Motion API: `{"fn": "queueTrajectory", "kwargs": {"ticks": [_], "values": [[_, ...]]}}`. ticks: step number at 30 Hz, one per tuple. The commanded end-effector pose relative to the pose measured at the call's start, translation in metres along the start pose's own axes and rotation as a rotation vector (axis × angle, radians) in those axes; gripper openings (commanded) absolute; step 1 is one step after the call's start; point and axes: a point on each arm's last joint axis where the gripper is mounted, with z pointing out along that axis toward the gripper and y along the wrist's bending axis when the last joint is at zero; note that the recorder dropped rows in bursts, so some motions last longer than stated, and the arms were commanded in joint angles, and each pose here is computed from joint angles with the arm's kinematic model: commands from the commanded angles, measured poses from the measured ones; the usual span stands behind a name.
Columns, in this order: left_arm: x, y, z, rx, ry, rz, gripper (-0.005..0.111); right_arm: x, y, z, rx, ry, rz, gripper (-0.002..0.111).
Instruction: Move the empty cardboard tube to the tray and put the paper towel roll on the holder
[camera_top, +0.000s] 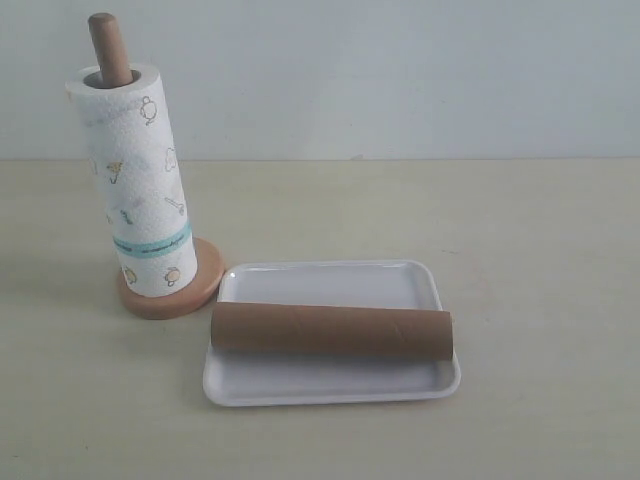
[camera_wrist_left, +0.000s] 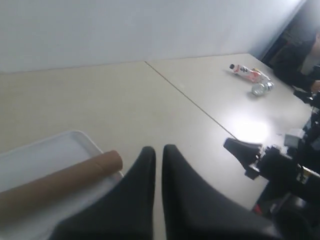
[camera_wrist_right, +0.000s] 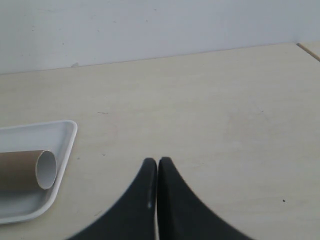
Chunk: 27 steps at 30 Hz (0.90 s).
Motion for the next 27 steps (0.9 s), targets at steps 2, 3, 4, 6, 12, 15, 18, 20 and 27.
{"fn": "queueTrajectory", "kwargs": {"ticks": [2, 3, 4, 6, 12, 15, 18, 20, 27], "values": [[0.026, -0.019, -0.012, 0.081, 0.044, 0.047, 0.004, -0.001, 0.0, 0.0, 0.0, -0.015, -0.004, 0.0], [0.026, -0.02, -0.013, 0.081, 0.041, 0.051, 0.004, -0.001, 0.0, 0.0, 0.0, -0.015, -0.004, 0.0], [0.027, -0.022, -0.014, 0.082, 0.036, 0.059, 0.004, -0.001, 0.0, 0.0, 0.0, -0.015, -0.004, 0.0], [0.027, -0.022, -0.014, 0.081, 0.033, 0.06, 0.004, -0.001, 0.0, 0.0, 0.0, -0.015, -0.004, 0.0], [0.026, -0.021, -0.014, 0.074, 0.025, 0.06, 0.004, -0.001, 0.0, 0.0, 0.0, -0.015, -0.004, 0.0], [0.025, -0.022, -0.016, 0.061, 0.002, 0.069, 0.004, -0.001, 0.0, 0.0, 0.0, -0.015, -0.004, 0.0], [0.025, -0.027, -0.021, 0.046, -0.039, 0.094, 0.004, -0.001, 0.0, 0.0, 0.0, -0.015, -0.004, 0.0], [0.027, -0.032, -0.026, 0.04, -0.069, 0.119, 0.004, -0.001, 0.0, 0.0, 0.0, -0.015, -0.004, 0.0], [0.04, -0.058, -0.048, 0.057, -0.169, 0.203, 0.004, -0.001, 0.0, 0.0, 0.0, -0.015, -0.004, 0.0]]}}
